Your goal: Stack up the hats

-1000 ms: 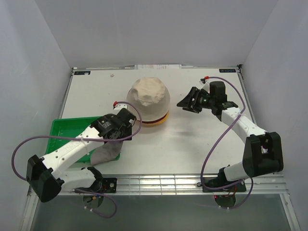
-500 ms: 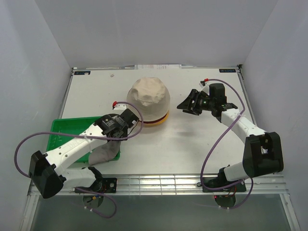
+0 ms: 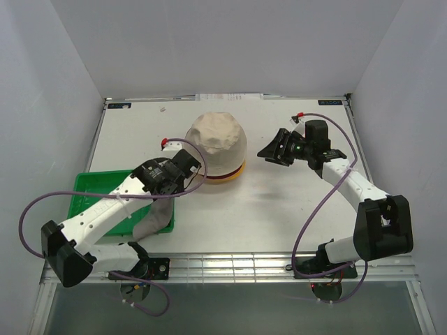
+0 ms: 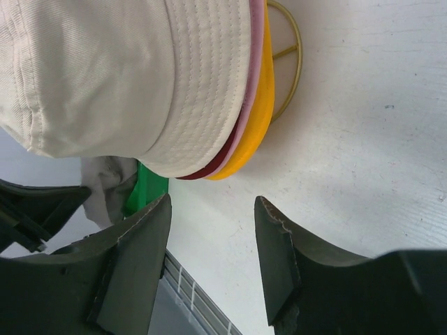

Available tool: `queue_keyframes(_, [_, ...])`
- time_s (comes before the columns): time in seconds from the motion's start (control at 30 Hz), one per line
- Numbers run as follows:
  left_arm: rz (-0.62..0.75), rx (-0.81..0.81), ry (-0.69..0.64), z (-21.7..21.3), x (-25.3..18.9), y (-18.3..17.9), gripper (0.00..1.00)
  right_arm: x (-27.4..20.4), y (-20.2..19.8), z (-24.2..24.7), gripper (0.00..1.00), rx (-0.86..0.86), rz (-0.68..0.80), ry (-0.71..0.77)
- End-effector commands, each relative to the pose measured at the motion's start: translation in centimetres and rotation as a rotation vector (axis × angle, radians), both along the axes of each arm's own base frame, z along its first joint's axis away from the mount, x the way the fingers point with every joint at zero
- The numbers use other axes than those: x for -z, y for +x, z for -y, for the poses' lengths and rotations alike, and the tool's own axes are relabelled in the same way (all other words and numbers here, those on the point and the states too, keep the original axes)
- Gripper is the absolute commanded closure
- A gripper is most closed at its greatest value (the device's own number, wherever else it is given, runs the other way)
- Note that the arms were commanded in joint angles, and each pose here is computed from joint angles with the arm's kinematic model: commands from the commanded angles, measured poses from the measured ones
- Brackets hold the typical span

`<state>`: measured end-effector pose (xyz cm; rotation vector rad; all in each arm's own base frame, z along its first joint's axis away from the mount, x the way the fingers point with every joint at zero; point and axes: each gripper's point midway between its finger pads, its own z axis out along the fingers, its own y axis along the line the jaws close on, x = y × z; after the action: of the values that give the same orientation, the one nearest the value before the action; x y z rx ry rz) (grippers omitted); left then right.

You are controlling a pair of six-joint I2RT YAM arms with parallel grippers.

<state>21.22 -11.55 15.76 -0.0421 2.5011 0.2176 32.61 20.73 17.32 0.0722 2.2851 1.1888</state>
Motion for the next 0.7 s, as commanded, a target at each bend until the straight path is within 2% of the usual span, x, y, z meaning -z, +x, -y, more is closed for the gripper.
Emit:
queue_keyframes(0.0, [0.149,-0.016,-0.104,0.2,-6.0,1.3,1.0,-3.2,0.4,-0.3,0.43,-0.026,0.089,0.02])
queue_keyframes(0.27, [0.357,0.025,-0.282,0.7,-18.2,1.9,1.0,-8.6,1.1,-1.2,0.43,-0.073,0.183,0.069])
queue_keyframes(0.3, [0.404,0.053,-0.343,1.1,-20.9,1.8,1.0,-10.1,1.3,-1.4,0.43,-0.08,0.212,0.081])
queue_keyframes(0.37, [0.447,0.092,-0.404,1.5,-23.7,1.5,1.0,-11.6,1.2,-1.7,0.43,-0.097,0.234,0.096])
queue_keyframes(0.4, [0.5,0.122,-0.451,1.7,-26.4,1.3,1.0,-13.0,1.4,-1.8,0.42,-0.099,0.257,0.108])
queue_keyframes(0.57, [0.621,0.332,-0.637,5.0,-33.6,0.3,1.0,-17.6,1.0,-3.2,0.4,-0.154,0.322,0.189])
queue_keyframes(0.67, [0.73,0.448,-0.719,7.2,-37.6,0.6,1.0,-20.4,0.3,-4.6,0.38,-0.209,0.341,0.314])
